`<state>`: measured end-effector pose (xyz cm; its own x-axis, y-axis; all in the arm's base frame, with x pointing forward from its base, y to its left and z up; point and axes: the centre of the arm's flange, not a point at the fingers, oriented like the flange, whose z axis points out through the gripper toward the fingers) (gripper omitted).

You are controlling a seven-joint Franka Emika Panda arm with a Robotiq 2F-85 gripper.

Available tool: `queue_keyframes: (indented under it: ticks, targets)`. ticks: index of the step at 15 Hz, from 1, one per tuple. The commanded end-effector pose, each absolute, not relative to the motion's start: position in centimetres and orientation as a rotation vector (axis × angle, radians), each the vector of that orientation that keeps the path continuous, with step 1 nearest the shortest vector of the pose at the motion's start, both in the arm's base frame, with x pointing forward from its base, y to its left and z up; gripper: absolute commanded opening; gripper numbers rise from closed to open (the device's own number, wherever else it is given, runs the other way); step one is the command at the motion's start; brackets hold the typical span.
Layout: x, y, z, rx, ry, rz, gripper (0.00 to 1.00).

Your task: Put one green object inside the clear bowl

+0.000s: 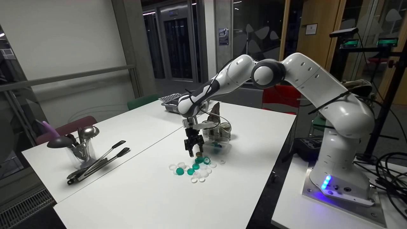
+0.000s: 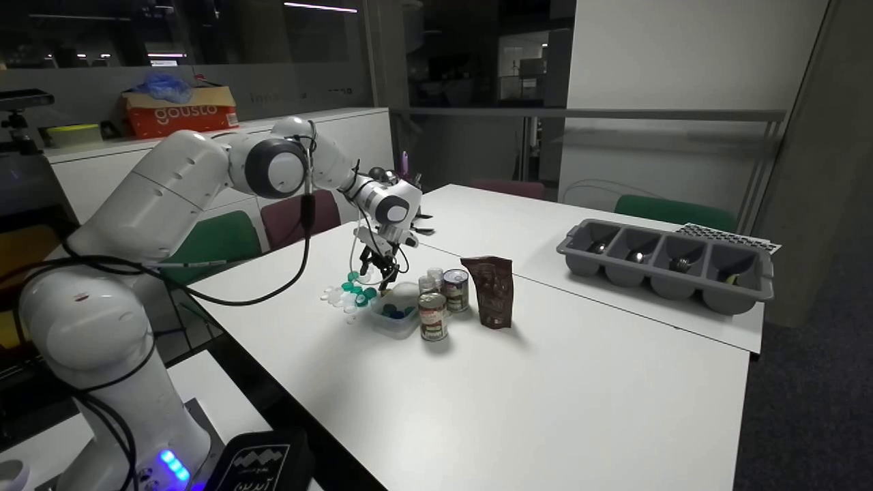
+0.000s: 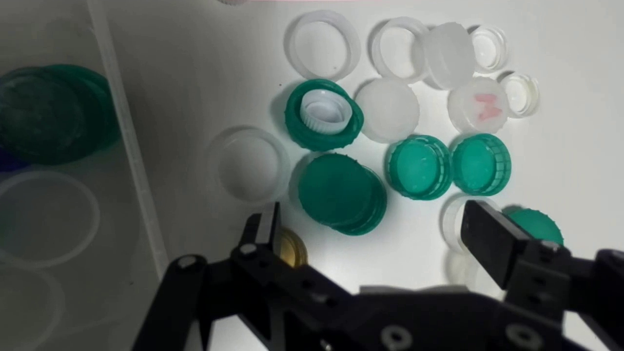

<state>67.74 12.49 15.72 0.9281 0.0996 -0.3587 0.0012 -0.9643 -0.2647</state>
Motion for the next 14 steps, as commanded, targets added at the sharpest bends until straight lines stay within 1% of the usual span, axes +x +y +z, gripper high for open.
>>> queue_keyframes:
  ticks: [1,7,8,10,11,14]
  targets:
    - [68.71,12.58,16.16,-2.798,-0.056,0.592,1.00]
    - [68.86,12.73,15.88,-2.790,-0.063,0.617,1.00]
    - [68.85,12.74,15.88,-2.790,-0.065,0.618,0.90]
    - [68.92,12.77,15.93,-2.788,-0.066,0.620,0.79]
    - [68.88,12.79,15.99,-2.787,-0.067,0.623,0.88]
    - [68.57,12.57,15.83,-2.783,-0.063,0.637,1.00]
